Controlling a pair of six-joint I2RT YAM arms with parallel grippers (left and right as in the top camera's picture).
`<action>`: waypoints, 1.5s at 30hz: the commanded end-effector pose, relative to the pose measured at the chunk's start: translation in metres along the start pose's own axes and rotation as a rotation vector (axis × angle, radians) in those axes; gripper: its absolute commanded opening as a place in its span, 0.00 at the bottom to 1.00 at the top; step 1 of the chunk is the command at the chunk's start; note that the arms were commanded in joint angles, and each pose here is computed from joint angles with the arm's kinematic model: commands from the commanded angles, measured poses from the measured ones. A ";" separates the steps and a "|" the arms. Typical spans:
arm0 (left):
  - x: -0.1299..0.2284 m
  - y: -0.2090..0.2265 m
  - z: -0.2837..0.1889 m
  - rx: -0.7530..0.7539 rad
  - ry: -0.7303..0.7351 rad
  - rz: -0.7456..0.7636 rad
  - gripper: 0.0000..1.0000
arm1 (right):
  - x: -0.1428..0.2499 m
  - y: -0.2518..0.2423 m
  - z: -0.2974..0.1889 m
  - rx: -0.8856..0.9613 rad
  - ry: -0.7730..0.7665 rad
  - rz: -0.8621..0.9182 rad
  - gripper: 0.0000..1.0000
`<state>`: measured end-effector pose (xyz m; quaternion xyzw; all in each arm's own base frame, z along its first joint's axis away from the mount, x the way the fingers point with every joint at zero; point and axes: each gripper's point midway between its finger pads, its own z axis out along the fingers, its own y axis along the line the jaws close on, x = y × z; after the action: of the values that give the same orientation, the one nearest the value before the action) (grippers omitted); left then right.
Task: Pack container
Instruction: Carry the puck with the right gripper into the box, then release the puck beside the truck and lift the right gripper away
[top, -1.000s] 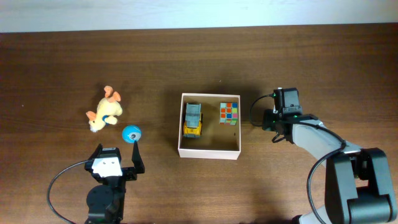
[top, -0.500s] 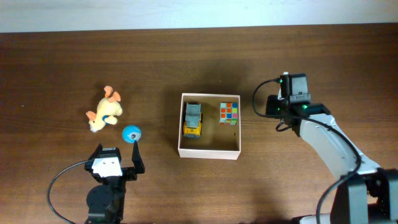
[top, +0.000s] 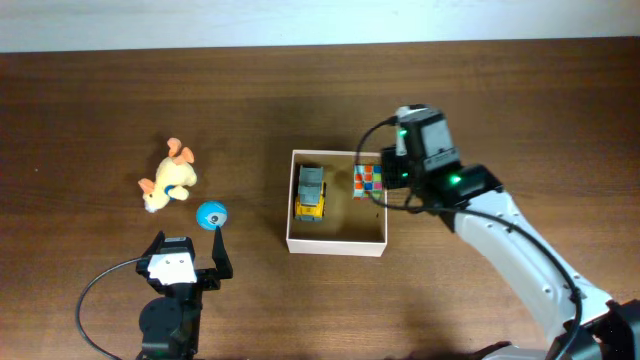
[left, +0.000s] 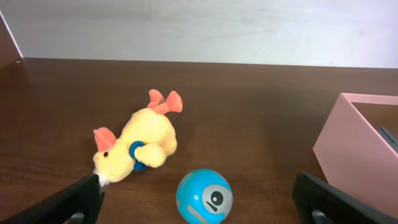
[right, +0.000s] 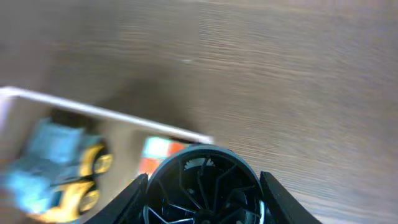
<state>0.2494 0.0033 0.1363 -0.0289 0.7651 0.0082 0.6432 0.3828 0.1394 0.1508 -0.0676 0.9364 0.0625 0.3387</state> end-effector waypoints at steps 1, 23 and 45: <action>0.001 0.000 0.000 0.003 -0.001 0.018 0.99 | -0.013 0.032 -0.015 -0.061 -0.055 -0.040 0.44; 0.001 0.000 0.000 0.003 -0.001 0.018 0.99 | 0.025 0.092 0.040 -0.118 0.033 -0.131 0.44; 0.001 0.000 0.000 0.003 -0.001 0.018 0.99 | 0.037 0.096 0.068 -0.119 0.067 -0.110 0.44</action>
<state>0.2494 0.0033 0.1363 -0.0289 0.7651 0.0082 0.6432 0.3765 0.2337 0.0794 -0.1413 0.9391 0.0905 0.3000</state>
